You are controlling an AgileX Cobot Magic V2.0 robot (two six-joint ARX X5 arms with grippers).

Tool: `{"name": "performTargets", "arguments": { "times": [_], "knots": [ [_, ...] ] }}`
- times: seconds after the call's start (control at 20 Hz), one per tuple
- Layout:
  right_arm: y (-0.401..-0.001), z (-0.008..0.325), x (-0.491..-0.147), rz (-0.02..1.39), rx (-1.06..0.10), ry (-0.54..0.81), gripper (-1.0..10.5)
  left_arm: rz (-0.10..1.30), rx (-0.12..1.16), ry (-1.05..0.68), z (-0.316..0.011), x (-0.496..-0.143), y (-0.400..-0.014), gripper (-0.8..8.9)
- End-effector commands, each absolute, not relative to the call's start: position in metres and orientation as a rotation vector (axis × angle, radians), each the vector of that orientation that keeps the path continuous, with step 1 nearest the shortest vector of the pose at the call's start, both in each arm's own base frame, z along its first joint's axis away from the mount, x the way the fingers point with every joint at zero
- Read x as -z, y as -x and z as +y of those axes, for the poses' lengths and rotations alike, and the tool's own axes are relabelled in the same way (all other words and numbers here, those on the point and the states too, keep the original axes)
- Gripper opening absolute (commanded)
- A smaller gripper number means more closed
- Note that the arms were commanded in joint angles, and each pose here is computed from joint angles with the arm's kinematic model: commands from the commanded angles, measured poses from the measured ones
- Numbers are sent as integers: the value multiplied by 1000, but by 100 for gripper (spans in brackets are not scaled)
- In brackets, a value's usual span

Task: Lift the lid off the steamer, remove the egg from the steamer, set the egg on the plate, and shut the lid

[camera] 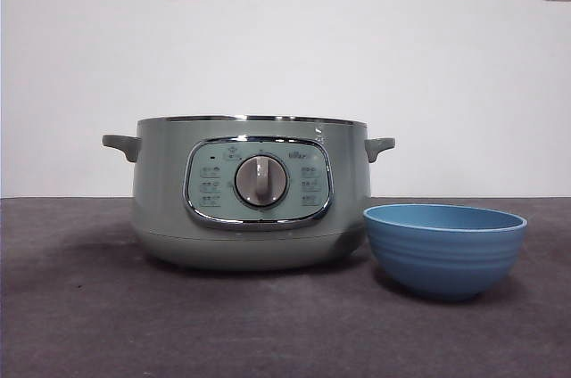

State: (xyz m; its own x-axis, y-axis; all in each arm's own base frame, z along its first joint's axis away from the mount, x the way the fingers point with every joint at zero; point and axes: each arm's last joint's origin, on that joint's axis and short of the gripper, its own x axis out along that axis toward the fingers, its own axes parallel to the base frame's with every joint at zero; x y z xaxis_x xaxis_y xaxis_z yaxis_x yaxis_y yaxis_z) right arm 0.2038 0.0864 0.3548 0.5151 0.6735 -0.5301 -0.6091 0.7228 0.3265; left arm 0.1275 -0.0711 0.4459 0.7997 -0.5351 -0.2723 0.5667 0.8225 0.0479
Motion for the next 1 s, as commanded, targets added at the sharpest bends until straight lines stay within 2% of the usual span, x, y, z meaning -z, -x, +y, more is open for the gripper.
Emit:
{"name": "performTargets", "arguments": {
  "times": [0.05,0.4,0.65,1.0],
  "knots": [
    [-223,111,-357,710,-782,-73,532,205,556,-116,-56,-453,-101,-8],
    [-280,192,-347,808,-780,48,531,210,474,-81,-22,-447,-42,-8],
    [-314,240,-314,879,-739,109,531,242,465,-91,-13,-441,-27,-8],
    [-340,267,-264,956,-689,135,531,243,467,-92,-13,-440,-25,-8]
  ]
}}
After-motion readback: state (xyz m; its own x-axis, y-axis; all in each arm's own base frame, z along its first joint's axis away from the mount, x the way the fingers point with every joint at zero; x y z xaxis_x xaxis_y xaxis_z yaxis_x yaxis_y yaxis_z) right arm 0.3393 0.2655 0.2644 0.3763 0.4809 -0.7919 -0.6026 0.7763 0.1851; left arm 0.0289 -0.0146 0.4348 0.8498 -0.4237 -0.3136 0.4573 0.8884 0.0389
